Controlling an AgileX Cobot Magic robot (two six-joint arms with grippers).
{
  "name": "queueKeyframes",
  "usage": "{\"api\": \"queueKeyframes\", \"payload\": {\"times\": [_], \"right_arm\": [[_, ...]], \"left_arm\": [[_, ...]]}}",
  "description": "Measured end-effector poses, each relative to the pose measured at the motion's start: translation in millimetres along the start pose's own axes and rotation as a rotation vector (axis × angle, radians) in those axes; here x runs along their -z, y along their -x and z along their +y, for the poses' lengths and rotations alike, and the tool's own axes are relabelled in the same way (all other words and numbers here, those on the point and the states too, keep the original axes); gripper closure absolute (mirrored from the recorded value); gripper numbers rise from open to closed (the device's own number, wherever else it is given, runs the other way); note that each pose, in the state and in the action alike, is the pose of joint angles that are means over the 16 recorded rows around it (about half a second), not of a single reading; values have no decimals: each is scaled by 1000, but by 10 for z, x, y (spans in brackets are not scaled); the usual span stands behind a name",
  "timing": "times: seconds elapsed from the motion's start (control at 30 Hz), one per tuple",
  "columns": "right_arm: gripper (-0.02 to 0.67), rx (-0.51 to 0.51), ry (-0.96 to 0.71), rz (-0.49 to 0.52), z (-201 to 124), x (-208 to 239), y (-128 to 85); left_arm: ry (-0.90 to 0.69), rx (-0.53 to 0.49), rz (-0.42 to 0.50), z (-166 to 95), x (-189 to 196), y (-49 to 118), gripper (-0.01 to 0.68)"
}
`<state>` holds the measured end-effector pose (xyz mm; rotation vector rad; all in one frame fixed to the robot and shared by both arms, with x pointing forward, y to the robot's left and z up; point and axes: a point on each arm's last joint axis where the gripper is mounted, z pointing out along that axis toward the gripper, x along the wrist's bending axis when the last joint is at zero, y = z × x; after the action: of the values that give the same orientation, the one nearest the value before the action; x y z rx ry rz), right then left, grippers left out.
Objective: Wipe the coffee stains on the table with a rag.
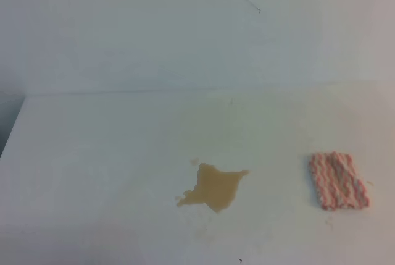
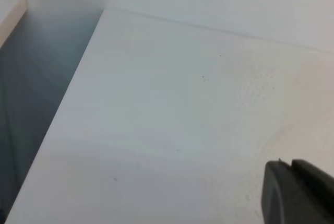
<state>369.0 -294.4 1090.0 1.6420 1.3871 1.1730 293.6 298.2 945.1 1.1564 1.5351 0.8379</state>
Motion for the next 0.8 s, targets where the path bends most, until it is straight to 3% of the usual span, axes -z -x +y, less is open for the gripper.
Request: {"api": "queueKeyframes", "payload": {"times": [0.27,0.4,0.6,0.8], "right_arm": [[647,105,-364,85,185,-480,-126],[608,135,-473,155,235,-693,-192],[453,175,-596,244,273,-1024,-321],[279,203,-685,250,270,-1370,-492]], "left_arm": [[-2,0,0,-1,-1,0,674],[-2,0,0,-1,-1,0,673],[-2,0,0,-1,-1,0,673],[2,0,-1,8,3,3,673]]}}
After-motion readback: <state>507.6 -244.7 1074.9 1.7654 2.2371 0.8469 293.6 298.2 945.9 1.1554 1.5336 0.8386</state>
